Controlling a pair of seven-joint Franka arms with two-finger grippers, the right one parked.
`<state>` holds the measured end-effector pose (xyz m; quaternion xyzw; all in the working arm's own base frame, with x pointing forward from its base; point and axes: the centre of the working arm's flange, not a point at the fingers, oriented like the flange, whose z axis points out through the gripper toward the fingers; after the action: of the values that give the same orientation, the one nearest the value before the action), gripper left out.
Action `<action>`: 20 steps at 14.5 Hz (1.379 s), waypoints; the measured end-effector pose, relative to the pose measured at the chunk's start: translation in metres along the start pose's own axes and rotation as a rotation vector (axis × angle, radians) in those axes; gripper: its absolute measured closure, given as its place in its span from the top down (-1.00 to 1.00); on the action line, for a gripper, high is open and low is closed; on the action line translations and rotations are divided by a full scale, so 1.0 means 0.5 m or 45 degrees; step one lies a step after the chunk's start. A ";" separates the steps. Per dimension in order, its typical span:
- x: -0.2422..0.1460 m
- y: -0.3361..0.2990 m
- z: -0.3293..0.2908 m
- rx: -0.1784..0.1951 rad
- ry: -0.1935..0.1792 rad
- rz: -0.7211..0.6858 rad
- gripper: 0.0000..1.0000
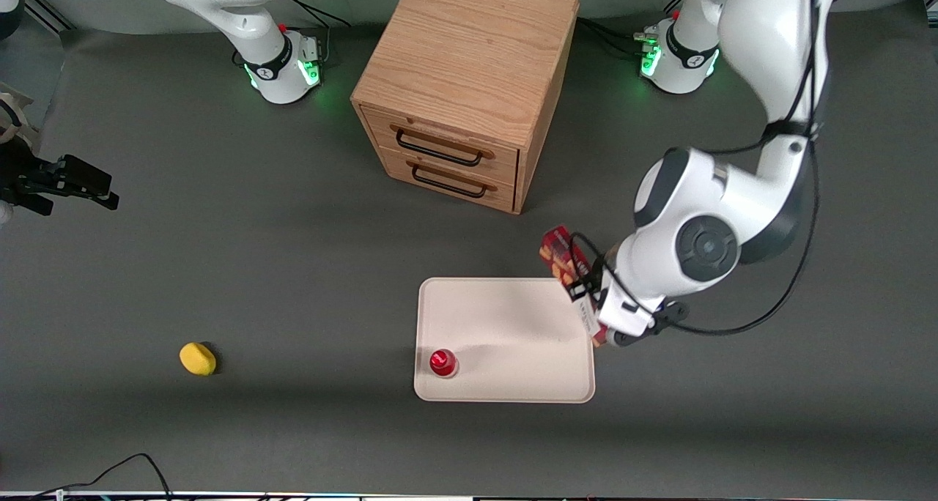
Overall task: Place red cookie box on tray
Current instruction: 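Carry the upright box over the white tray with the left gripper, then lower the box onto the tray and open the left gripper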
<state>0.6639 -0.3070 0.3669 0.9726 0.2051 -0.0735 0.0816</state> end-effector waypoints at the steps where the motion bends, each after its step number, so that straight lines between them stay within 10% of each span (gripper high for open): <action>1: 0.007 0.012 0.035 -0.018 0.018 0.004 -0.54; 8: 0.023 0.044 0.169 0.005 0.172 0.097 -0.54; 20: 0.043 0.044 0.240 -0.005 0.238 0.170 -0.54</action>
<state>0.6794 -0.3413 0.2488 0.9865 0.1467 0.0235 0.0686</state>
